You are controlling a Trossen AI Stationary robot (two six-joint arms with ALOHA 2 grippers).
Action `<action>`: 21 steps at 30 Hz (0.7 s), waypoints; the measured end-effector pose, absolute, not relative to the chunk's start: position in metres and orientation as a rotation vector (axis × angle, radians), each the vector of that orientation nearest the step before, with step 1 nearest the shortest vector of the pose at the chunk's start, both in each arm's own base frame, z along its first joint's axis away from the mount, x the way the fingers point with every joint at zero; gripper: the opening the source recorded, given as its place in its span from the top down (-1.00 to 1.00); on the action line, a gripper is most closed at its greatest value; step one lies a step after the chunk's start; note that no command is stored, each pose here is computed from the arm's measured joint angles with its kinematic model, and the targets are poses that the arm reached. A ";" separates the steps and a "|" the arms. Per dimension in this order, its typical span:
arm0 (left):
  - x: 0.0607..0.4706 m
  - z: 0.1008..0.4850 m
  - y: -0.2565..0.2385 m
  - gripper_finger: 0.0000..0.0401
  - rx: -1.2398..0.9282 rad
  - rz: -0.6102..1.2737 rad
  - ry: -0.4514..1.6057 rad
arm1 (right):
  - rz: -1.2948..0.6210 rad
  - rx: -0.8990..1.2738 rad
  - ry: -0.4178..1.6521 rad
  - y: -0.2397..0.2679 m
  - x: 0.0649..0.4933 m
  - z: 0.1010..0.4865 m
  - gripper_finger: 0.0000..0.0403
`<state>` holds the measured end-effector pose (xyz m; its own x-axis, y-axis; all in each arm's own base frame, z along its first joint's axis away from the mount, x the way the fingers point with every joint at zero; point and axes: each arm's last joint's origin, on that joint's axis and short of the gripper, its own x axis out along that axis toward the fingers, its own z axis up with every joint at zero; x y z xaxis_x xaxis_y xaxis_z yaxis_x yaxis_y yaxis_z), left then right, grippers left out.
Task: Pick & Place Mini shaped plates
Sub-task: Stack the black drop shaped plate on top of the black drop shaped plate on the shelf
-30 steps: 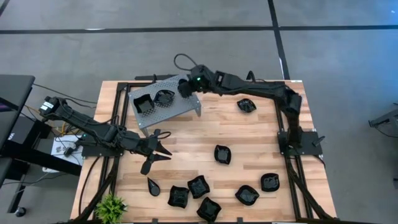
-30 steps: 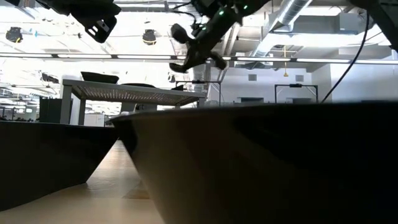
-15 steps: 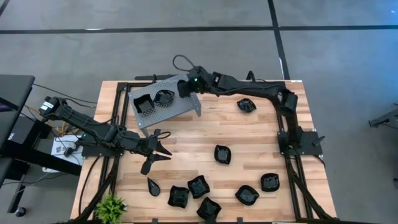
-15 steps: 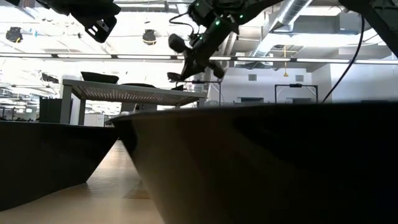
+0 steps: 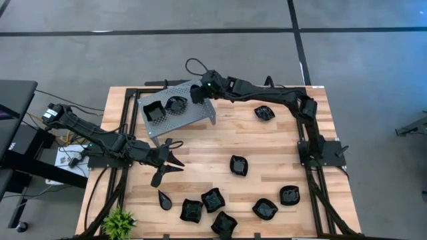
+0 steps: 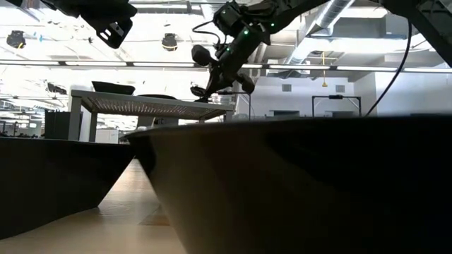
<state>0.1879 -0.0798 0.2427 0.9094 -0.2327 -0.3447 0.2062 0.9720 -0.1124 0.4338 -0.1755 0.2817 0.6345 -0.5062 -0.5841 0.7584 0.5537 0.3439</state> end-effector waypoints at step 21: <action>0.188 0.243 -0.080 0.61 -0.074 -0.226 0.365 | -0.722 0.548 0.439 -0.184 0.435 0.283 0.71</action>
<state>0.1879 -0.0798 0.2427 0.9092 -0.2326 -0.3453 0.2059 0.9721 -0.1126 0.4351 -0.1838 0.2834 0.6722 -0.4952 -0.5504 0.7163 0.6230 0.3143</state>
